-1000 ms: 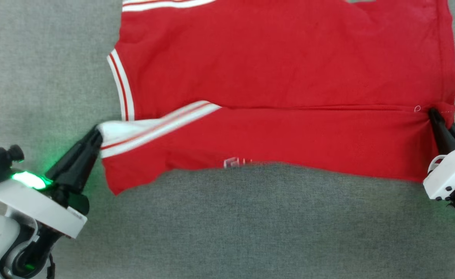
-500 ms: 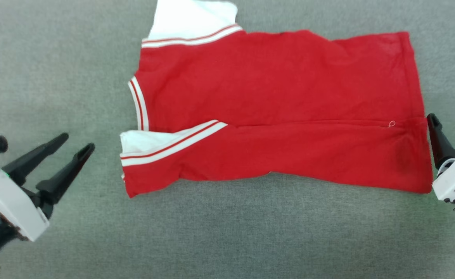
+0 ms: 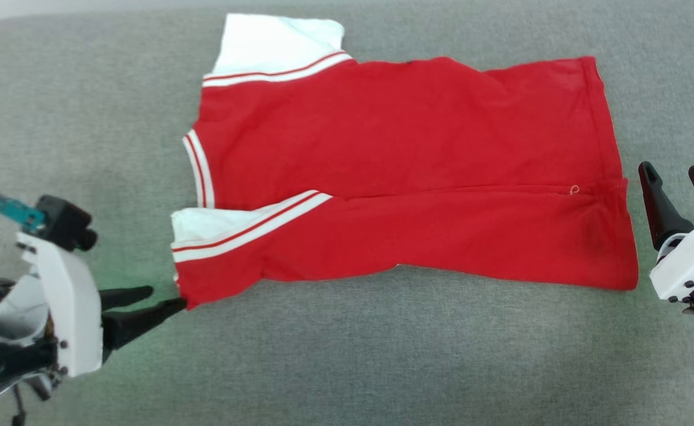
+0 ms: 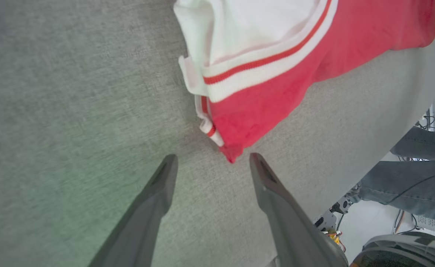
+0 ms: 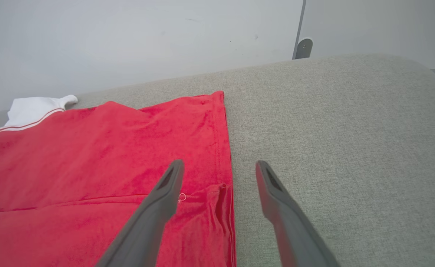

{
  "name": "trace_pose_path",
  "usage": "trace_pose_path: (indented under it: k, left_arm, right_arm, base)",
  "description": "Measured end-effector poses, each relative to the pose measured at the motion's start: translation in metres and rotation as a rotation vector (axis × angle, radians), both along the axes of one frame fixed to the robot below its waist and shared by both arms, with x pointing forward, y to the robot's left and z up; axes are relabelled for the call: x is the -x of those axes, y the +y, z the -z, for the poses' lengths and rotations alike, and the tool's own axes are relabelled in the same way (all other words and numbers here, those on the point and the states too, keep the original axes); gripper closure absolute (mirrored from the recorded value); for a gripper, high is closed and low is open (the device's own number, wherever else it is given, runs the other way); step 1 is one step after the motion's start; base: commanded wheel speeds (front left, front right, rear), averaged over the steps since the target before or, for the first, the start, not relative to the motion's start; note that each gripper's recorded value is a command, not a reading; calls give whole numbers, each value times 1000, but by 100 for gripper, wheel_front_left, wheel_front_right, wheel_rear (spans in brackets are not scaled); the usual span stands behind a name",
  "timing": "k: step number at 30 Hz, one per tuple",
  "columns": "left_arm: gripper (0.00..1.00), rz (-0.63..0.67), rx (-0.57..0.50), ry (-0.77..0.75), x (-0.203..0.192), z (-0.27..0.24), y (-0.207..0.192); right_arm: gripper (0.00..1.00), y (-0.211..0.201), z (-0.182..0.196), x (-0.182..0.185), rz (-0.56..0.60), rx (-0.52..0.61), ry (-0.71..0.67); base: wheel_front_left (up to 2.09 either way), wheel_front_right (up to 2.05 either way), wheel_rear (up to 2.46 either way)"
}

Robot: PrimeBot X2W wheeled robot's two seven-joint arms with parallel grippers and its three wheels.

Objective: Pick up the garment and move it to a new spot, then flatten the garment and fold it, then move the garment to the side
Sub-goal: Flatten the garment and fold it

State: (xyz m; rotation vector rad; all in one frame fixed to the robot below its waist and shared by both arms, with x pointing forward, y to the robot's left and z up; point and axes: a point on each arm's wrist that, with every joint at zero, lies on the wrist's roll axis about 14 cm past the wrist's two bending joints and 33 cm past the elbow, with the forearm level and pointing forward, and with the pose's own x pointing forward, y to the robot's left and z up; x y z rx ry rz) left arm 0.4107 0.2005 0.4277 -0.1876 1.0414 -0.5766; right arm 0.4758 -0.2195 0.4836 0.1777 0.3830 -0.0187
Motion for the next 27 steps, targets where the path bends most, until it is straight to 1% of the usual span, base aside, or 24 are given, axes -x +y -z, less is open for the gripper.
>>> trace_pose_path:
  k: [3, 10, 11, 12, 13, 14, 15, 18, 20, 24, 27]
  left_arm:
    - [0, -8, 34, 41, -5, 10, -10]
    - [0, 8, 60, 89, -20, 27, -24]
    - [3, 10, 64, 96, -21, 29, -26]
    - [40, 17, 64, 102, -21, 31, -28]
    - [67, 21, 64, 105, -22, 33, -29]
    - [91, 22, 65, 109, -23, 34, -30]
    - [100, 24, 66, 112, -24, 36, -30]
    - [100, 31, 79, 126, -24, 38, -35]
    - [100, 37, 84, 126, -24, 37, -36]
    - [100, 40, 91, 118, -26, 35, -37]
    - [100, 43, 95, 118, -26, 36, -37]
  right_arm:
    - [0, -3, 2, 0, 6, 8, 2]
    - [0, -11, 11, 3, 25, 18, 20]
    - [0, -13, 12, 4, 28, 17, 23]
    - [0, -14, 13, 5, 30, 16, 27]
    - [0, -14, 15, 6, 31, 18, 33]
    - [0, -14, 16, 7, 29, 20, 42]
    - [0, -13, 17, 8, 23, 23, 51]
    - [0, -2, 24, 12, -22, 55, 117]
    - [0, 4, 35, 19, -59, 70, 199]
    - [0, 2, 46, 29, -106, 119, 343]
    - [0, 4, 60, 40, -144, 155, 481]
  base:
    - [0, 0, 0]
    - [0, 0, 0]
    - [0, 0, 0]
    - [0, 0, 0]
    - [0, 0, 0]
    - [0, 0, 0]
    - [0, 0, 0]
    - [0, 0, 0]
    - [0, 0, 0]
    - [0, 0, 0]
    - [0, 0, 0]
